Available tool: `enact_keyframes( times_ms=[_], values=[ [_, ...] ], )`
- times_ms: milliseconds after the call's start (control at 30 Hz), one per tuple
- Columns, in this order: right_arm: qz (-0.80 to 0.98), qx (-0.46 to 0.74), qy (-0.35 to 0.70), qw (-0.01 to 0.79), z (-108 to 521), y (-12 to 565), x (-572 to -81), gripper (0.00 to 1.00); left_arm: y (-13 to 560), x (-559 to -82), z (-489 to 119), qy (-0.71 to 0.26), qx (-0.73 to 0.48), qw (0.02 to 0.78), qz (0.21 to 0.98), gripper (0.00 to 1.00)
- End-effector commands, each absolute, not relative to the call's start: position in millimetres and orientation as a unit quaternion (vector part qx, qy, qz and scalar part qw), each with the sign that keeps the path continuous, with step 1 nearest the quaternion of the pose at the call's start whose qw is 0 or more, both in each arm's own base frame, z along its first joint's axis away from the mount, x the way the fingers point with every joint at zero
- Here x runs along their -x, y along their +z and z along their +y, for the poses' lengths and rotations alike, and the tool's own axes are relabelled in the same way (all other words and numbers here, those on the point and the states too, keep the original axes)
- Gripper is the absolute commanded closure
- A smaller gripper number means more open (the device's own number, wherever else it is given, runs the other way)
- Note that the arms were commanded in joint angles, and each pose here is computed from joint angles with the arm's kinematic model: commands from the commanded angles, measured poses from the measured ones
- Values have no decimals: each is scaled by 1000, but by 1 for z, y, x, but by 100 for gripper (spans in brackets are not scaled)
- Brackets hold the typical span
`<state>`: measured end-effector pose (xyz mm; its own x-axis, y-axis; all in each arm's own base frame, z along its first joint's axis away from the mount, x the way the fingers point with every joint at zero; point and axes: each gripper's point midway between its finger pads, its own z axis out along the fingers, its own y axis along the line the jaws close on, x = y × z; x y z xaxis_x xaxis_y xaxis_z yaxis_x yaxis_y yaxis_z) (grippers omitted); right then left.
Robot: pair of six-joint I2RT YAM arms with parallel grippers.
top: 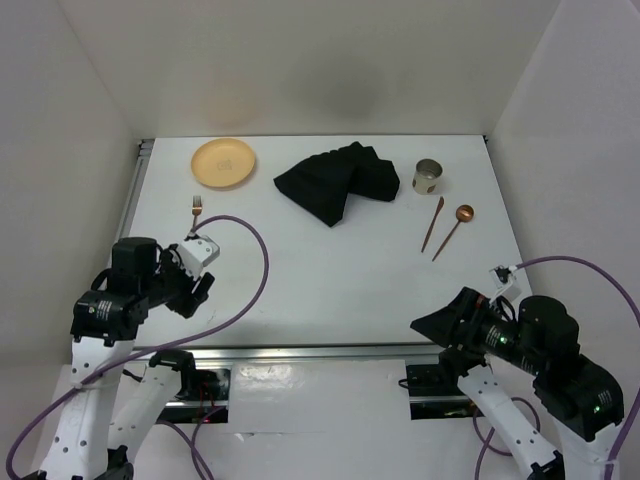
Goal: Set the dinner table for one person
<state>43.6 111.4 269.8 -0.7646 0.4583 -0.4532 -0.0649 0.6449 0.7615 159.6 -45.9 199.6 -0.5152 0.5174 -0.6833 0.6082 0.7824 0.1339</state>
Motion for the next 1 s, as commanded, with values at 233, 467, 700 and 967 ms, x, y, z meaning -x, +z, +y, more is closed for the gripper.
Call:
enact_keyframes(
  times_ms=[233,467,700,967],
  values=[
    [880,-106,294,357,111,318,-134,0,224,-194,-38,-24,-279,426,860,17],
    [902,-116,206,361,139,279,-276,0,237,-234,-29,2,-235,429,872,14],
    [916,-84,210,330,188,199,-416,0,236,-264,-33,-14,-213,398,892,14],
    [916,-14,256,309,246,121,-515,0,235,-288,-20,31,-210,371,904,14]
  ],
)
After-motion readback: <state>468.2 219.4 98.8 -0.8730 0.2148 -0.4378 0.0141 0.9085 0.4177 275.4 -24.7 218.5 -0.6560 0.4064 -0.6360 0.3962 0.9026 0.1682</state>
